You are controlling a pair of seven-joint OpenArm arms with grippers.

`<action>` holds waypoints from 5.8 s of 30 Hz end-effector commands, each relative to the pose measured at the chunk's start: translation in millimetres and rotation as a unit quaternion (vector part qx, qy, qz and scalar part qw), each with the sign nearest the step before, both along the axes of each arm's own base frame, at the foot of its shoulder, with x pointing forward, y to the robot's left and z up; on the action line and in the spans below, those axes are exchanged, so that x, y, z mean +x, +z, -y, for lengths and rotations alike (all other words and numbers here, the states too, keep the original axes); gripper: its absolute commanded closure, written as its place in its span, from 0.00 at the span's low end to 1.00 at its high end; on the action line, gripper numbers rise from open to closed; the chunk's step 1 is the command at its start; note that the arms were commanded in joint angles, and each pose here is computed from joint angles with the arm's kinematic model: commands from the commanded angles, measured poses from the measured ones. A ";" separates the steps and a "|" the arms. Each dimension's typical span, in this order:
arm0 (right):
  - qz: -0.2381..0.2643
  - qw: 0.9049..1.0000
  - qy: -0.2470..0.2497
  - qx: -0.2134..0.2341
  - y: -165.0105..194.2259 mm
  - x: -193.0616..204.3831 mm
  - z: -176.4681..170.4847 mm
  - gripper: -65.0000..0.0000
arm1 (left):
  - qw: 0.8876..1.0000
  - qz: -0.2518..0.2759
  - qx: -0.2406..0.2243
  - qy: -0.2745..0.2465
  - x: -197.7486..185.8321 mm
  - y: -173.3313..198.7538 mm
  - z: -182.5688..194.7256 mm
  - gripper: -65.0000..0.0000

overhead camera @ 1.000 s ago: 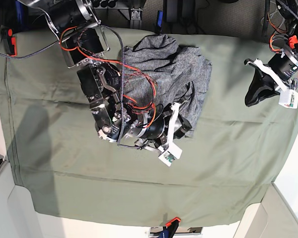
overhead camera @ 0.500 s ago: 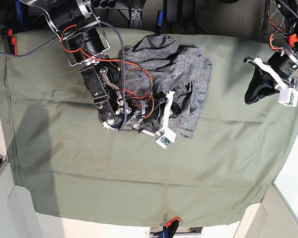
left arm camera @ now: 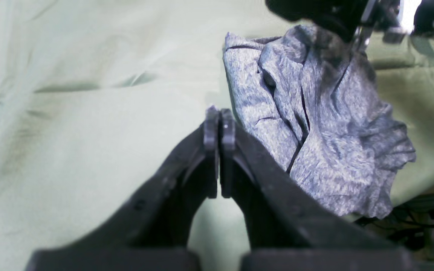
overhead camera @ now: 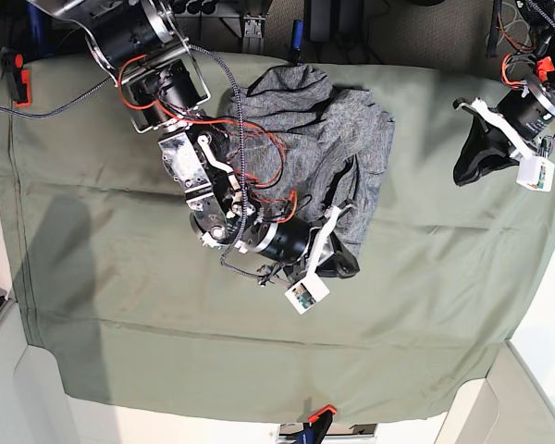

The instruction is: Fold the T-shirt properly

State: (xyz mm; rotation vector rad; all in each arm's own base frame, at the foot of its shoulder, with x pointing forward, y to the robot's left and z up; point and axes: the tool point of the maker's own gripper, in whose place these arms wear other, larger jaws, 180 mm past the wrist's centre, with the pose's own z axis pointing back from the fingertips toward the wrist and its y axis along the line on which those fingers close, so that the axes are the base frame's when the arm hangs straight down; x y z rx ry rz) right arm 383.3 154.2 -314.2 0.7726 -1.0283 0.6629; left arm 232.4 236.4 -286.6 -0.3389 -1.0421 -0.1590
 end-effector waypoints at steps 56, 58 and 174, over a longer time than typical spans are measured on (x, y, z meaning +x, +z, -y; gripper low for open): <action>-0.156 0.982 -0.065 -0.080 -71.1 10.7 95.6 1.00 | 0.964 -0.119 0.098 -0.216 -17.0 -90.8 112.0 1.00; -0.159 0.982 -0.065 -0.074 -71.5 9.2 94.6 1.00 | 0.965 -0.114 0.099 -0.214 -12.2 -89.5 111.3 1.00; -0.139 0.987 -0.025 -0.083 -93.6 -22.0 65.2 1.00 | 0.990 -0.083 0.009 -0.114 121.5 -110.2 70.6 1.00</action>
